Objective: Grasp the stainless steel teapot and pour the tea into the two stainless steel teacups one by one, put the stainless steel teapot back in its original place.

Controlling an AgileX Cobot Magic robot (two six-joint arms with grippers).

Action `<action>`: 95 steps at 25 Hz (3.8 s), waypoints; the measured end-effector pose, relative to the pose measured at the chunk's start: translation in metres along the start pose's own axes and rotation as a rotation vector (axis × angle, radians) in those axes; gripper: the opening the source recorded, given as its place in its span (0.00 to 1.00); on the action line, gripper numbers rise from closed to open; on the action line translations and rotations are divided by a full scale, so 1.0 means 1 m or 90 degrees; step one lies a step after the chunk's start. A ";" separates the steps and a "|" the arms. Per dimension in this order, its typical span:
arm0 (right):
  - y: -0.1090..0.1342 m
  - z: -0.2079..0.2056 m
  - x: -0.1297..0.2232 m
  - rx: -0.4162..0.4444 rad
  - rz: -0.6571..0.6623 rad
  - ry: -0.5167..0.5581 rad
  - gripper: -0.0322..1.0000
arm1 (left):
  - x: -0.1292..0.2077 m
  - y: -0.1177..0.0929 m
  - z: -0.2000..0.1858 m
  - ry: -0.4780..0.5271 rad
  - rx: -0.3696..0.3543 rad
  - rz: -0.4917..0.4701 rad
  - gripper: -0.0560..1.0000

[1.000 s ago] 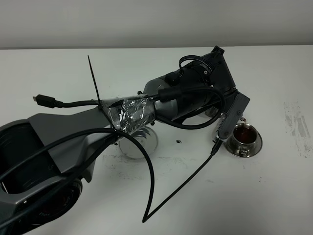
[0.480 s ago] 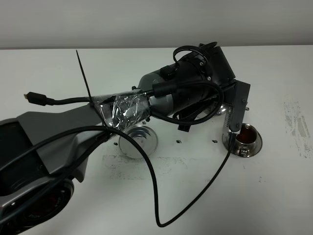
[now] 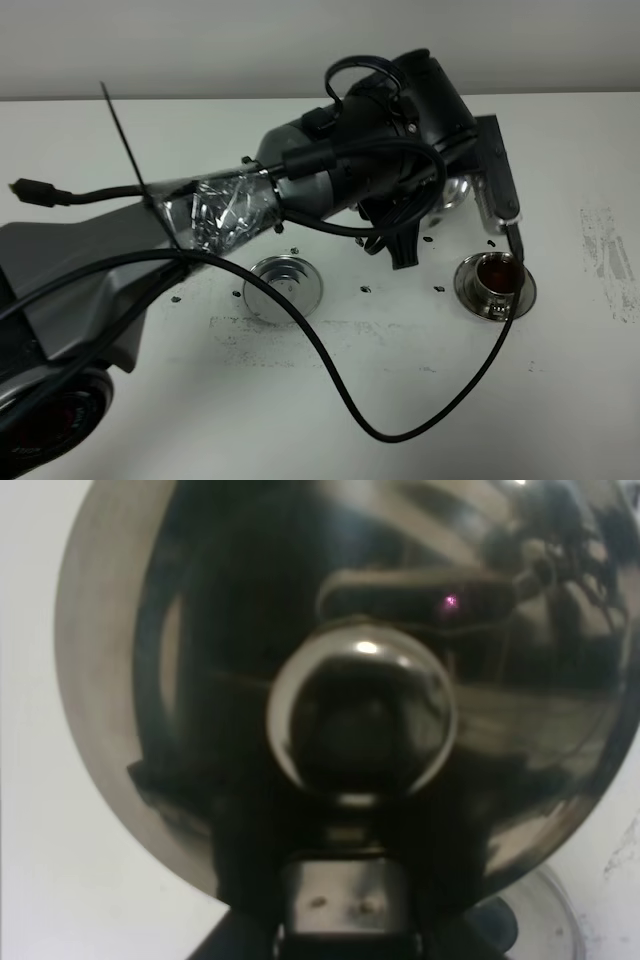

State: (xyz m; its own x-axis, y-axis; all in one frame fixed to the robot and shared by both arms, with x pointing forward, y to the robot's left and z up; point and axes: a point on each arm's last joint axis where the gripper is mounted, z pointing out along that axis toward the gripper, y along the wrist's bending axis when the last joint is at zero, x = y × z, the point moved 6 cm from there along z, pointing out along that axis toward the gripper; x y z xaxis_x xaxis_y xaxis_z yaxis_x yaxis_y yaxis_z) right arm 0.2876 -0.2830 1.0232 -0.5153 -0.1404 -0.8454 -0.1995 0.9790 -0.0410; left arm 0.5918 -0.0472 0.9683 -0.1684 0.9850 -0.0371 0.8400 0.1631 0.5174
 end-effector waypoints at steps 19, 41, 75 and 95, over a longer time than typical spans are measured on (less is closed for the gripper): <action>0.000 0.000 0.000 -0.001 0.000 0.000 0.25 | 0.015 0.009 -0.061 -0.056 0.086 -0.181 0.22; 0.000 0.000 0.000 -0.001 0.000 0.000 0.25 | 0.041 -0.049 0.021 -0.017 0.208 -0.215 0.22; 0.000 0.000 0.000 0.000 0.000 0.000 0.25 | 0.076 -0.050 0.018 -0.031 0.214 -0.283 0.22; 0.000 0.000 0.000 0.000 0.000 0.000 0.25 | 0.153 -0.056 0.039 0.000 0.194 -0.393 0.22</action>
State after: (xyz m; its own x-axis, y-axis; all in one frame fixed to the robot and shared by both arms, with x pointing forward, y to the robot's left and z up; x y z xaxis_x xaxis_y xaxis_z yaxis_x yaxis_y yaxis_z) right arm 0.2876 -0.2830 1.0232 -0.5153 -0.1404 -0.8454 -0.1995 0.9790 -0.0410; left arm 0.5392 0.0967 0.9000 -0.6622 0.7072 -0.2479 0.6983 0.7023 0.1381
